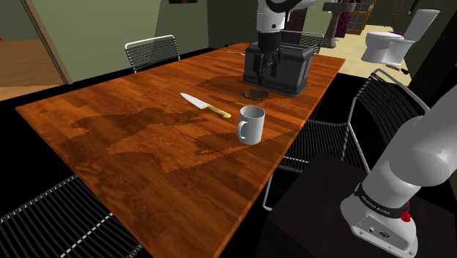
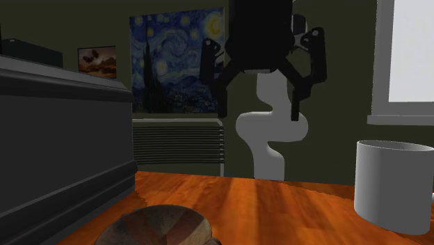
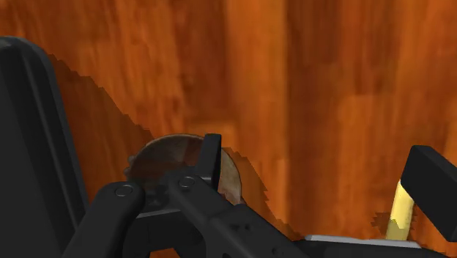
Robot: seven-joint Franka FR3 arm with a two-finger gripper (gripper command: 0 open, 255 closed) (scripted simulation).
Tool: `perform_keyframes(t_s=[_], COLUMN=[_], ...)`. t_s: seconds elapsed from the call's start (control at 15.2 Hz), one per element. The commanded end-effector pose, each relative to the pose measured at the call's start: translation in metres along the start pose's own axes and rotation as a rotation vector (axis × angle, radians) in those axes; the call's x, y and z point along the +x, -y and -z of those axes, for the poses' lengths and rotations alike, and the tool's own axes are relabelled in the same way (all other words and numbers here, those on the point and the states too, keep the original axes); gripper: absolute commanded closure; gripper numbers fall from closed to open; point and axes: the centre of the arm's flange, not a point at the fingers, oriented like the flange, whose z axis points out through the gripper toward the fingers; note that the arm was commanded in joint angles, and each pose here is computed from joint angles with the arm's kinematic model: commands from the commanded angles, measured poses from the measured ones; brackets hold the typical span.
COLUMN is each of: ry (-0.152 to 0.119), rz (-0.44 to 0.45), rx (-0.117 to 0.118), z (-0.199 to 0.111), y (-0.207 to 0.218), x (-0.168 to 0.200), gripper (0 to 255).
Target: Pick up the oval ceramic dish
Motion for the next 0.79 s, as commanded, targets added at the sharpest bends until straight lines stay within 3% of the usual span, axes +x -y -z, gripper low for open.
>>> perform_keyframes(t_s=[0.0, 0.53, 0.73], ry=[0.021, 0.105, 0.107], rz=[-0.009, -0.043, -0.044], rx=[-0.013, -0.063, -0.065], z=[-0.008, -0.038, -0.050], y=[-0.002, -0.005, -0.005], x=[0.029, 0.143, 0.147], gripper=[0, 0, 0])
